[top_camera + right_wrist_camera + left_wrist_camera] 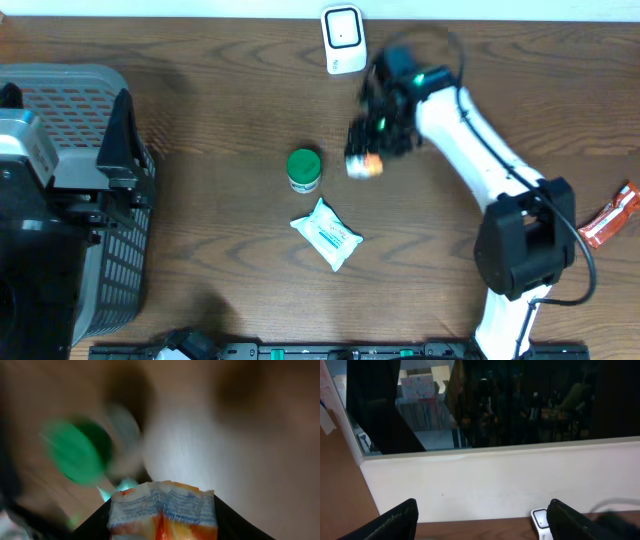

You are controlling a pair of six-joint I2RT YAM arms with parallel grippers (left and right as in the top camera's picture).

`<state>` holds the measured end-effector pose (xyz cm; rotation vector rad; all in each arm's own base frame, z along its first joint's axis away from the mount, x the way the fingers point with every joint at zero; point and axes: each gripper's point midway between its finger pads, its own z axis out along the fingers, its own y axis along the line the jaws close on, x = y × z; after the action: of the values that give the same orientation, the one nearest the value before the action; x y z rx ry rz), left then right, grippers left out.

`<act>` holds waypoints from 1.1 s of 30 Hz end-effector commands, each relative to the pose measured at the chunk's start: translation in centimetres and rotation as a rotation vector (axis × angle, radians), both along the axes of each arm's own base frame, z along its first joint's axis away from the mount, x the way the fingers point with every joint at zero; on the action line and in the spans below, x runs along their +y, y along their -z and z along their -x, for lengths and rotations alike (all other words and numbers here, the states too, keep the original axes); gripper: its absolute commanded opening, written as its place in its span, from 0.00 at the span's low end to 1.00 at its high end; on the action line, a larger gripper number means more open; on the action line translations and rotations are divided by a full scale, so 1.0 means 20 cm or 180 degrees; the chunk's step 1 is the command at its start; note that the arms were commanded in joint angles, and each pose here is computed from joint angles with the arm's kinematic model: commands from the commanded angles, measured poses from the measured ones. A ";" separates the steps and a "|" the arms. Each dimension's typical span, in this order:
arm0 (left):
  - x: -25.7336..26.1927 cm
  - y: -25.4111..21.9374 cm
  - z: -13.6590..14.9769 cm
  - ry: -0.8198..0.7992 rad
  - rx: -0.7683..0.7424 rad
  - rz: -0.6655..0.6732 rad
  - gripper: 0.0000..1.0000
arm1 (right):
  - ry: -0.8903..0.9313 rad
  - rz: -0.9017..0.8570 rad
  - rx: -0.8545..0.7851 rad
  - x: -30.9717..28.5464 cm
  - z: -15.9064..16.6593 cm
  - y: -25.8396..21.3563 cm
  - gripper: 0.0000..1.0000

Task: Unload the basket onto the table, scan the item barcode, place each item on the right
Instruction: 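Lift the orange box and hold it under the scanner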

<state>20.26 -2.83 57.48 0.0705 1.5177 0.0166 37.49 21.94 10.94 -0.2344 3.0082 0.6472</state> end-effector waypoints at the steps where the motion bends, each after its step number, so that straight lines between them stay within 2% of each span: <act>1: 0.01 0.00 0.01 -0.0030 -0.0011 0.0001 0.82 | 0.0193 -0.0110 -0.0716 -0.02 -0.29 -0.27 0.47; 6: 0.01 0.00 0.01 -0.0030 -0.0011 0.0001 0.82 | 0.0457 -0.0015 -0.1706 -0.07 -0.62 -0.50 0.48; 15: 0.01 0.00 0.01 -0.0030 -0.0011 0.0001 0.82 | 0.0634 -0.0014 -0.2921 -0.06 -0.97 -0.72 0.44; 23: 0.01 0.00 0.01 -0.0030 -0.0011 0.0001 0.82 | 0.0744 -0.0199 -0.3430 0.03 -1.26 -0.55 0.44; 33: 0.01 0.00 0.01 -0.0030 -0.0011 0.0001 0.82 | 0.0951 -0.0364 -0.4011 0.10 -1.45 -0.37 0.42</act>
<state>20.26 -2.83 57.47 0.0705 1.5177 0.0166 65.70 24.13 20.31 -0.1315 1.7519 0.4357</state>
